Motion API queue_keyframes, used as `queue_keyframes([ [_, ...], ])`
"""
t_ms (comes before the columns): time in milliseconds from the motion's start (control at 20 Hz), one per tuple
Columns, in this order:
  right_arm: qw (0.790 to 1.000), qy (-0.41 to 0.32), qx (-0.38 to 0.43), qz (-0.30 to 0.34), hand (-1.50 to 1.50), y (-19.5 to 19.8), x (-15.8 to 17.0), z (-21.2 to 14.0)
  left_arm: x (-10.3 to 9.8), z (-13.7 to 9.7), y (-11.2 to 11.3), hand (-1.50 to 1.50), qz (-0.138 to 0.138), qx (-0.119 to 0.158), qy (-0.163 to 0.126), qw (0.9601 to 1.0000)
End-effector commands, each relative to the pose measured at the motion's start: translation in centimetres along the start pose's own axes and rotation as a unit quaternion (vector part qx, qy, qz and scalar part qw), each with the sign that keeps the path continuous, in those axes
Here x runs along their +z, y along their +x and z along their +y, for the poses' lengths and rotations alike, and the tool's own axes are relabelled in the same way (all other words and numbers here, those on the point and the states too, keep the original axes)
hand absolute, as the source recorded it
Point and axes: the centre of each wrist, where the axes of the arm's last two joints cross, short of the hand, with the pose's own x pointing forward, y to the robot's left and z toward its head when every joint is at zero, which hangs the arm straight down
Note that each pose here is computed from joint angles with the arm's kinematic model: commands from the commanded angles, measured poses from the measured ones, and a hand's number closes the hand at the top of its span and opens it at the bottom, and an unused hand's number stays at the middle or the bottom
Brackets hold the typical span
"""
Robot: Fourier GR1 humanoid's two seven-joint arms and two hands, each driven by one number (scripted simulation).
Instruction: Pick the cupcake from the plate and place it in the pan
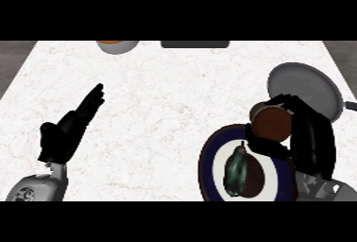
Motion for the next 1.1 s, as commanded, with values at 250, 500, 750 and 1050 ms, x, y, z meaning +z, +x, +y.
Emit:
queue_keyframes([
  [250,0.998,-0.044,0.026,0.032,1.50,-7.2,-6.8,2.5,-1.8,0.3,0.0,0.00,0.000,0.005,-0.003,1.0000],
  [500,0.996,-0.072,0.044,0.037,1.50,-12.7,-10.0,1.7,-0.8,-0.6,1.1,0.00,0.000,-0.002,-0.002,1.0000],
  [750,0.996,-0.071,0.047,0.031,1.50,-14.1,-13.4,1.9,-1.4,0.5,1.4,0.00,-0.002,0.001,-0.009,1.0000],
  [1050,0.995,-0.076,0.043,0.038,1.50,-17.3,-13.7,3.7,-0.2,-0.8,1.0,0.00,-0.010,-0.005,-0.008,0.9999],
])
